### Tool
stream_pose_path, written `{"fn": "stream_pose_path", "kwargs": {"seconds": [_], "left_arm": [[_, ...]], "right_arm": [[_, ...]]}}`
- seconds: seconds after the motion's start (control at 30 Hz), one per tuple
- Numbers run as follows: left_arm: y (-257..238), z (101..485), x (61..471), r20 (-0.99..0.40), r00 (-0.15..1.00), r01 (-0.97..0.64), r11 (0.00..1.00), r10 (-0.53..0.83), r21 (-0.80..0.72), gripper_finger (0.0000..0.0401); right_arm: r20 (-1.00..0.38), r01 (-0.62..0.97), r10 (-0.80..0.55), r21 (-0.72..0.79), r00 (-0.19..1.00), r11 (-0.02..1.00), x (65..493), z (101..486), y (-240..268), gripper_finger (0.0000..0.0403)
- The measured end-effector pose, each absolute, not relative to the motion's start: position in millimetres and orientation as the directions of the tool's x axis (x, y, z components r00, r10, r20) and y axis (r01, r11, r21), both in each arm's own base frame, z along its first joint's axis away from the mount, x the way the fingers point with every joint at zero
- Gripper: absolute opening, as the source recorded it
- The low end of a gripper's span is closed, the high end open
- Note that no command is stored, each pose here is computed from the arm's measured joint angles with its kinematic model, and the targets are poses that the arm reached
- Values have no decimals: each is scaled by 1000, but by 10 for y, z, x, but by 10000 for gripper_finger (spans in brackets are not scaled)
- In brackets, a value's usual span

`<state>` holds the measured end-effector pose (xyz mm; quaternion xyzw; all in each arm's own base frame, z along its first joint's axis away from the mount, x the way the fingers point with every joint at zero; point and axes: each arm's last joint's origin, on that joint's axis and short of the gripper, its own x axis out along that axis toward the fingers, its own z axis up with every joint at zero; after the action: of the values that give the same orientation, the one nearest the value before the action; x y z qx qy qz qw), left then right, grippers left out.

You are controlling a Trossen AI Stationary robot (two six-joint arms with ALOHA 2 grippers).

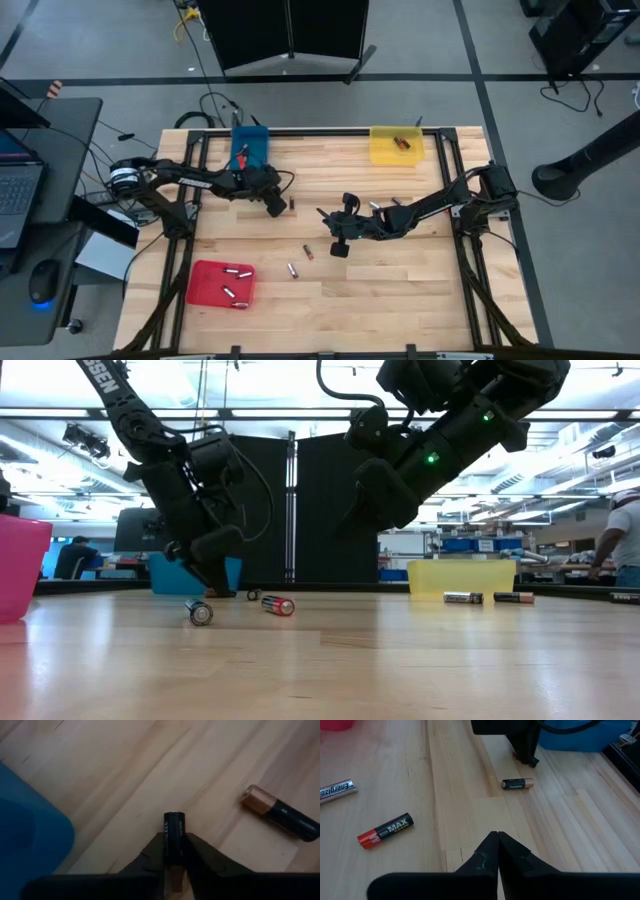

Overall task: Sort batteries
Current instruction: Put the black battery into the blue bin

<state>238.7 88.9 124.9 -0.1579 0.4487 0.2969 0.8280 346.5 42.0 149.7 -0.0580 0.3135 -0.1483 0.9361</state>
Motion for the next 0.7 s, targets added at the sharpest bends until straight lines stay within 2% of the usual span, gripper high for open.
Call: {"fn": "stream_pose_path", "kwargs": {"seconds": [0.07, 0.27, 0.5, 0.6, 0.7], "left_arm": [[878, 1252, 2395, -835, 428, -621, 784, 345, 5, 44], [796, 1315, 2448, -836, 453, -584, 812, 310, -15, 44], [735, 1657, 2512, -798, 515, -563, 825, 313, -40, 44], [741, 1860, 2516, -763, 545, -577, 816, 347, -41, 44], [817, 2022, 2414, -763, 495, -634, 773, 416, 10, 44]], "right_arm": [[-570, 241, -314, -202, 759, 949, 3465, 1497, 420, 12], [-570, 241, -314, -202, 759, 949, 3465, 1496, 420, 23], [-576, 240, -315, -205, 754, 949, 3459, 1489, 419, 13], [-580, 238, -315, -207, 751, 949, 3455, 1483, 419, 11], [-582, 238, -315, -208, 750, 949, 3453, 1482, 419, 17]]}}
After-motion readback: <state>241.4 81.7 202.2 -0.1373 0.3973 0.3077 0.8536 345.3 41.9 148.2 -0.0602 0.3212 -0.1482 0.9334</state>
